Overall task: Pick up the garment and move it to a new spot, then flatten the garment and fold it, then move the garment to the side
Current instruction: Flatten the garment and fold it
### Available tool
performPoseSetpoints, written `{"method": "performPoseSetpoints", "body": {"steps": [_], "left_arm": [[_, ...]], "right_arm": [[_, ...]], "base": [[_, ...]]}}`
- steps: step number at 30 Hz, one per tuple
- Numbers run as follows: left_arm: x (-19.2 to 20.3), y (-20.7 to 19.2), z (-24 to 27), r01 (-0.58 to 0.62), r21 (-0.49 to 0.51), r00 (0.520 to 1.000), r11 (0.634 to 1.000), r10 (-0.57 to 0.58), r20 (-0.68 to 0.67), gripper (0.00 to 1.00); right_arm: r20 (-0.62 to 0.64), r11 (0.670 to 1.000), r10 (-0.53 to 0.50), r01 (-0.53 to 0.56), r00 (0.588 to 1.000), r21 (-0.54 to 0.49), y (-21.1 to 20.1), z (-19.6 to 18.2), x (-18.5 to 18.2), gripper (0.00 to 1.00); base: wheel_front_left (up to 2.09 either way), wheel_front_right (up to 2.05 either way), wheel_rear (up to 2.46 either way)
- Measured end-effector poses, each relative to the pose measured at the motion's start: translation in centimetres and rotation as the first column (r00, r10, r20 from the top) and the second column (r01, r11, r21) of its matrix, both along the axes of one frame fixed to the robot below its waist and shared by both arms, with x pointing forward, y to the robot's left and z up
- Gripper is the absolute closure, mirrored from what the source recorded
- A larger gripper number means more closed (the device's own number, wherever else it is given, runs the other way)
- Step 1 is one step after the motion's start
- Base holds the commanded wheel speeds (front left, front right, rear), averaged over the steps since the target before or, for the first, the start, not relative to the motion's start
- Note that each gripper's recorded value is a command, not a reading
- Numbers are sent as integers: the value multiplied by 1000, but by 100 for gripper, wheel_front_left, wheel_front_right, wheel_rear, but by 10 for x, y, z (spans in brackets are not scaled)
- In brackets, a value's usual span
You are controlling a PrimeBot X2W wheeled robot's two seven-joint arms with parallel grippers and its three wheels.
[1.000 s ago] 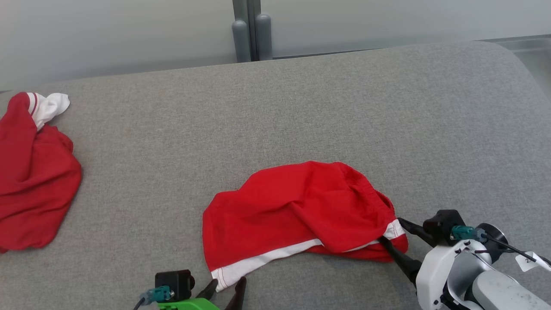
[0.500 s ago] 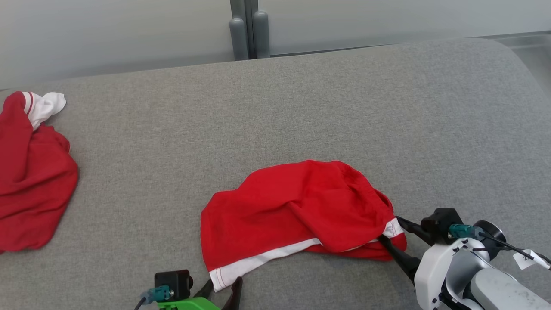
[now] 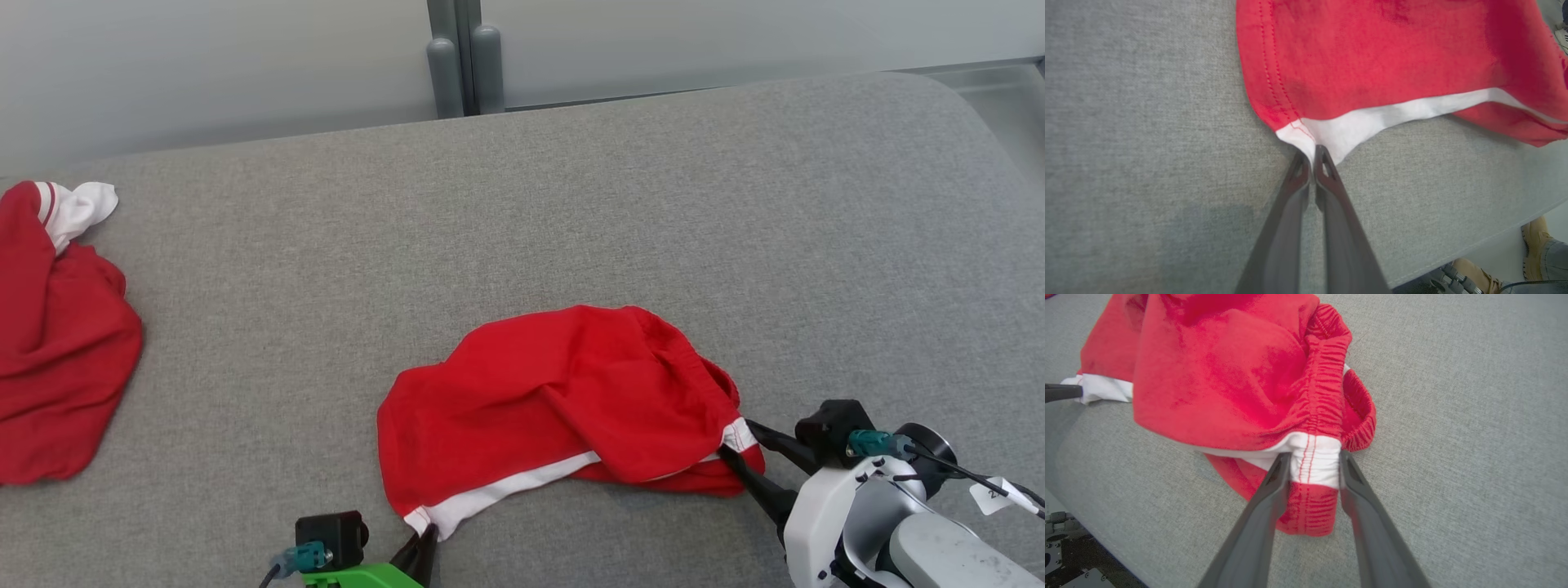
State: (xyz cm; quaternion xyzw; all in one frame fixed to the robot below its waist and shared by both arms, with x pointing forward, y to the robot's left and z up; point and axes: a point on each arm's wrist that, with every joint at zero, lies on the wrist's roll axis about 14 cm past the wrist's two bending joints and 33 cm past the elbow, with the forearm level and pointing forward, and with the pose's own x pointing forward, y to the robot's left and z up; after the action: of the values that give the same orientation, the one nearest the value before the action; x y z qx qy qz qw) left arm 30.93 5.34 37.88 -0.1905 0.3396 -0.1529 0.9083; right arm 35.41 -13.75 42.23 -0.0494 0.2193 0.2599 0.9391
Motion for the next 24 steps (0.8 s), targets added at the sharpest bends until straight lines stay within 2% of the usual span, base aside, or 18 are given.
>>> {"method": "performPoseSetpoints", "body": {"steps": [5, 7, 14, 18, 19, 24], "left_arm": [[0, 0, 1, 1, -1, 1000, 1000, -1, 7, 100], [0, -1, 2, 2, -2, 1000, 1000, -2, 9, 100], [1, 1, 4, -3, -6, 1000, 1000, 3, 16, 100], [1, 1, 4, -5, -9, 1000, 1000, 6, 18, 100], [2, 1, 5, -6, -12, 1000, 1000, 7, 21, 100], [9, 1, 18, -25, -48, 998, 999, 28, 56, 100]], "right_arm": [[3, 1000, -1, 1, 1000, 1, 0, 1, -1, 40], [5, 1000, 0, 0, 1000, 0, 0, 2, -1, 43], [8, 1000, 4, -4, 1000, 0, 1, 3, -1, 64], [4, 1000, -1, 1, 1000, 7, 1, 3, -1, 97], [2, 1000, -5, 5, 1000, 13, 0, 3, -1, 100], [25, 998, -29, 27, 999, 50, -2, 13, 3, 100]], "base": [[0, 0, 0], [0, 0, 0], [0, 0, 0], [0, 0, 0], [0, 0, 0], [0, 0, 0]]}}
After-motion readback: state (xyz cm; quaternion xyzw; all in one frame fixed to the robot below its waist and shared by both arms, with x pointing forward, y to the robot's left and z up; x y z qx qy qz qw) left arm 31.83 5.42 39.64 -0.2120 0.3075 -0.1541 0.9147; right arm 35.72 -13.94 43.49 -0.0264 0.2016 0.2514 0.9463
